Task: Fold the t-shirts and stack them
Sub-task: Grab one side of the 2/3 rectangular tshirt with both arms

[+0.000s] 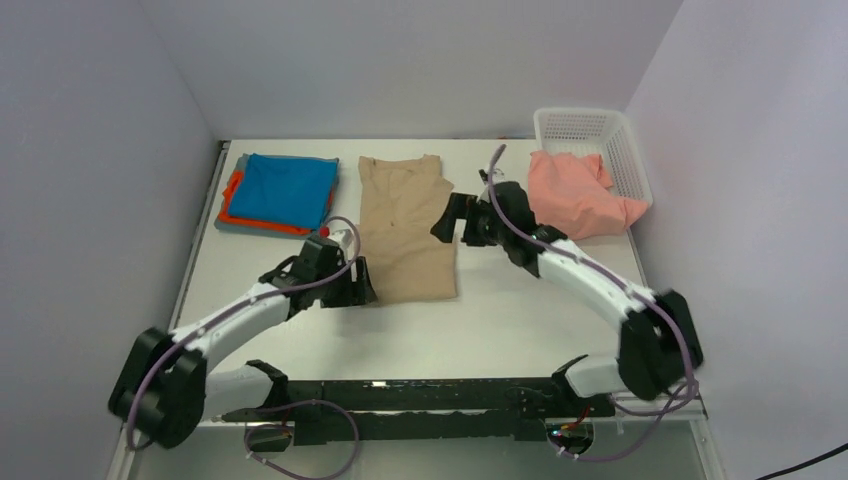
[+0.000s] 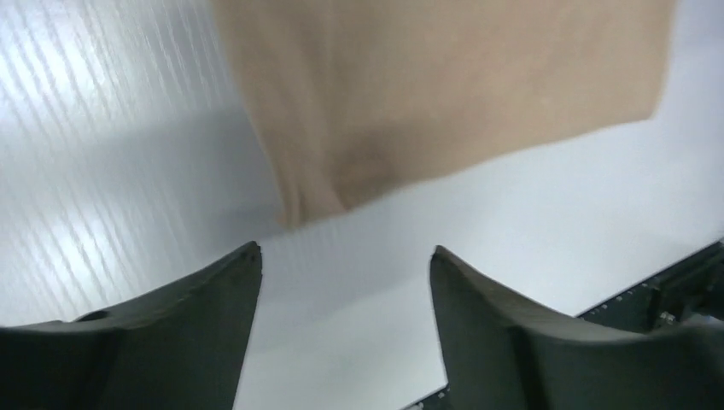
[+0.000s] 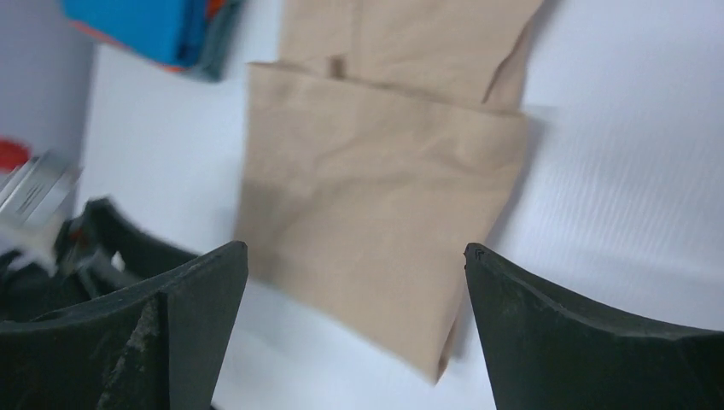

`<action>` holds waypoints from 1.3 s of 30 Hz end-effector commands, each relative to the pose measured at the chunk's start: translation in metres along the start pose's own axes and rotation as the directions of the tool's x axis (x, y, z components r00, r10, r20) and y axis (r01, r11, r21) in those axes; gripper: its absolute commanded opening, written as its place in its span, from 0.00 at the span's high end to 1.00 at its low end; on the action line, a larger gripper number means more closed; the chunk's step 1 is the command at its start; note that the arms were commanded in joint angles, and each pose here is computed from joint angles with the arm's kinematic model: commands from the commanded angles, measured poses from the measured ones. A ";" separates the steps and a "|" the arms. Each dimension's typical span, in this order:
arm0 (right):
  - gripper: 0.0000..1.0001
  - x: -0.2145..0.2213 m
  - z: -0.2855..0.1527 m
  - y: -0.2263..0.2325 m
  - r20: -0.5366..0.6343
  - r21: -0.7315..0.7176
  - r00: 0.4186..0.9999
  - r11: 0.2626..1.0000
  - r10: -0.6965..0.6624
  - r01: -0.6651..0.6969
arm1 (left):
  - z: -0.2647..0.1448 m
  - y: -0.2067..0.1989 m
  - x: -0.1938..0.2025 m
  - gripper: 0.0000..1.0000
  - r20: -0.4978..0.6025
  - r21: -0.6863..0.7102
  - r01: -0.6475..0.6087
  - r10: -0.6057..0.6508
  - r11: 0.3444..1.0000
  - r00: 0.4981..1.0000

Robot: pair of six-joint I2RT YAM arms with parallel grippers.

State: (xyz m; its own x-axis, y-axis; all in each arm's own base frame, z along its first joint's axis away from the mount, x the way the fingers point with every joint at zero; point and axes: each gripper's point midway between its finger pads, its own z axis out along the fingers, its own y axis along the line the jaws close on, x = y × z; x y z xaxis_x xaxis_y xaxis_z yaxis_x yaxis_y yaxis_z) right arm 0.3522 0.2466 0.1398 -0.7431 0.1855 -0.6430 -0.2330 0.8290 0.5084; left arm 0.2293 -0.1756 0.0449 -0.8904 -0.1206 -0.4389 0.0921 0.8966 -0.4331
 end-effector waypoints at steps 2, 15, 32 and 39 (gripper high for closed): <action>0.00 0.022 -0.066 0.004 0.112 -0.033 0.992 0.998 0.051 -0.047 | -0.035 0.007 0.008 0.16 0.067 -0.039 0.022 -0.019 0.999 0.998; 0.02 0.114 -0.051 0.015 -0.079 -0.124 0.985 0.979 0.152 -0.161 | -0.011 0.011 -0.002 0.23 0.219 0.040 0.191 -0.195 0.981 0.956; 0.48 0.147 0.002 -0.035 -0.087 0.107 0.967 0.967 0.239 -0.229 | 0.034 0.029 0.016 0.99 0.103 -0.001 0.301 -0.299 0.954 0.949; 0.56 0.154 0.002 -0.061 -0.072 0.217 0.973 0.955 0.221 -0.201 | 0.036 0.038 0.020 1.00 0.101 -0.052 0.299 -0.293 0.953 0.951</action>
State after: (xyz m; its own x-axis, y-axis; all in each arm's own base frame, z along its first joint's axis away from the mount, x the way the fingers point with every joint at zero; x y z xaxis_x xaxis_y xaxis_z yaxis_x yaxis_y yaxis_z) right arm 0.2502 0.2414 0.0252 -0.8354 0.3218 -0.4456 0.0192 0.8273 0.5615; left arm 0.2507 -0.1786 0.0201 -0.7977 -0.4446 -0.4074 -0.1296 0.7862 -0.6042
